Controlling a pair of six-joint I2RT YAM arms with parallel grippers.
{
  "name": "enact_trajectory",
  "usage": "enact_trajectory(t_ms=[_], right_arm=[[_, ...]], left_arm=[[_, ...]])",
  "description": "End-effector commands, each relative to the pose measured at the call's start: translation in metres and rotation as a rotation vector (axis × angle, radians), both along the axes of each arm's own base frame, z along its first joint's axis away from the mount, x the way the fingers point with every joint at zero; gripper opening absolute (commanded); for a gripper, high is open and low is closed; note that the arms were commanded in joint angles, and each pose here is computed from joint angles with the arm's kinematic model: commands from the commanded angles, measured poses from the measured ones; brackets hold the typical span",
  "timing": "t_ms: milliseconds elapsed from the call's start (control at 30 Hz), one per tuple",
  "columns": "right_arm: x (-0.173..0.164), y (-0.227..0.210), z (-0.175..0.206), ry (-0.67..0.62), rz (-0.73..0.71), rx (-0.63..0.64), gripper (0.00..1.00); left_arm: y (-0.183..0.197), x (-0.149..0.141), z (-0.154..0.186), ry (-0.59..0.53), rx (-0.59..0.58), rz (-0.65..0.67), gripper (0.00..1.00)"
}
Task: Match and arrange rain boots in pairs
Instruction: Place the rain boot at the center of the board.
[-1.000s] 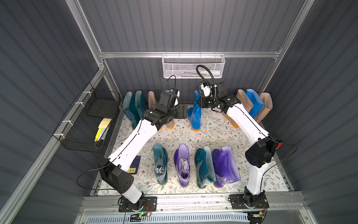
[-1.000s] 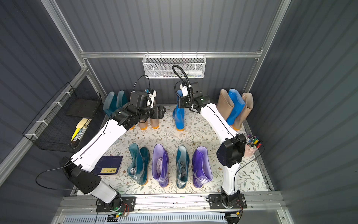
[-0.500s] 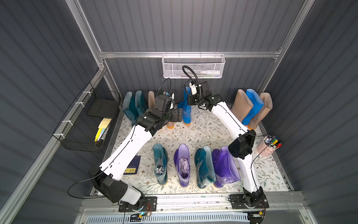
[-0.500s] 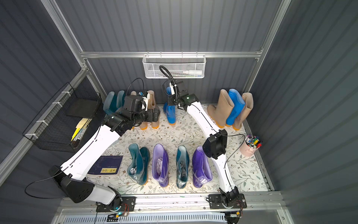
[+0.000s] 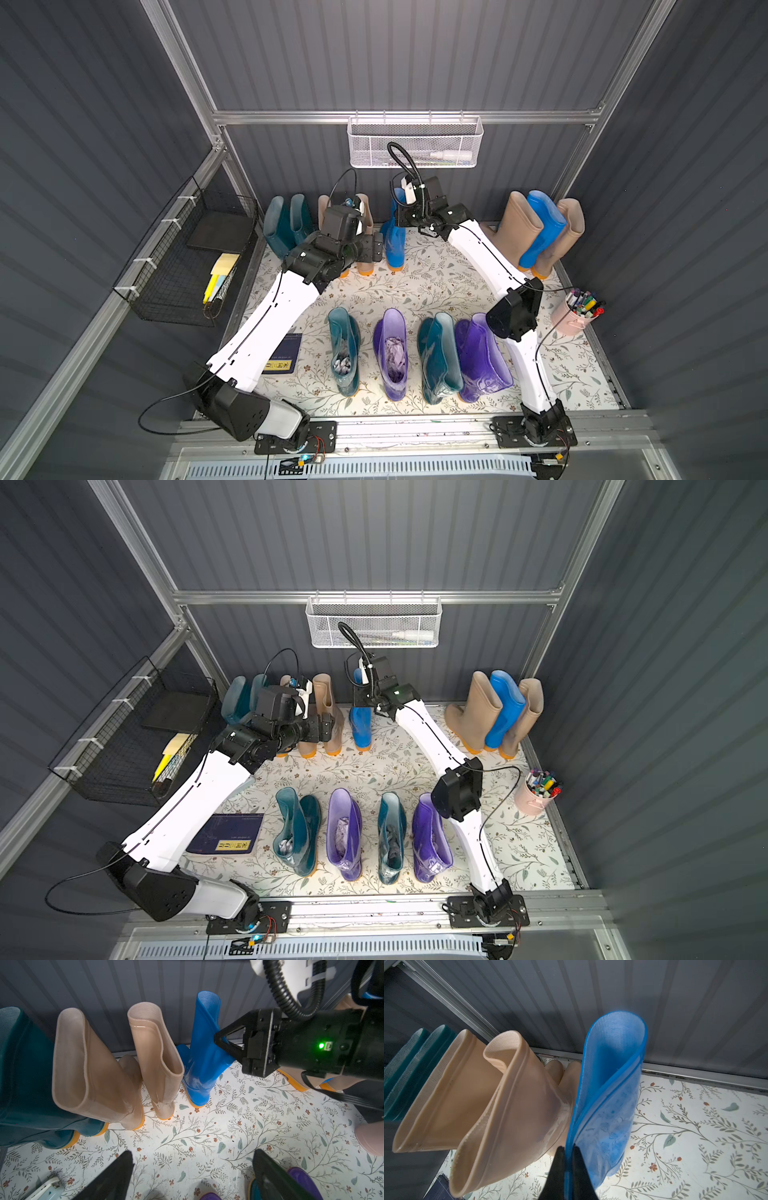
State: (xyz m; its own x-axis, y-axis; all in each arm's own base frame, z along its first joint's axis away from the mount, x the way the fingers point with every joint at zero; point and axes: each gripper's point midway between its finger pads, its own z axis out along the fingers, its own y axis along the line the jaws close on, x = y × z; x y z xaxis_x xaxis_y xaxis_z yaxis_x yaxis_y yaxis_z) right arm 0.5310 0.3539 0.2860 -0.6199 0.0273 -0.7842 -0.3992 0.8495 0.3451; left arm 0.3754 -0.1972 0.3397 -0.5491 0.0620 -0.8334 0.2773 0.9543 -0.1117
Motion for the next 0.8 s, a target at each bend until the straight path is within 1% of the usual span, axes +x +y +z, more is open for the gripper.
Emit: enact_trajectory(t_ms=[0, 333, 667, 767], right_arm=[[-0.001, 0.014, 0.062, -0.146, 0.028, 0.119, 0.0], [-0.014, 0.036, 0.06, -0.123, 0.073, 0.156, 0.0], [-0.016, 0.045, 0.052, -0.093, 0.082, 0.18, 0.0], [-0.015, 0.044, 0.049, -0.085, 0.077, 0.174, 0.08]], left_arm=[[0.005, -0.006, 0.006, -0.013, -0.004, -0.005, 0.92], [0.004, -0.005, 0.003, -0.007, -0.015, -0.008, 0.92], [0.009, -0.008, 0.003, -0.007, -0.012, -0.001, 0.92], [0.009, -0.008, 0.002, -0.002, -0.013, 0.001, 0.92]])
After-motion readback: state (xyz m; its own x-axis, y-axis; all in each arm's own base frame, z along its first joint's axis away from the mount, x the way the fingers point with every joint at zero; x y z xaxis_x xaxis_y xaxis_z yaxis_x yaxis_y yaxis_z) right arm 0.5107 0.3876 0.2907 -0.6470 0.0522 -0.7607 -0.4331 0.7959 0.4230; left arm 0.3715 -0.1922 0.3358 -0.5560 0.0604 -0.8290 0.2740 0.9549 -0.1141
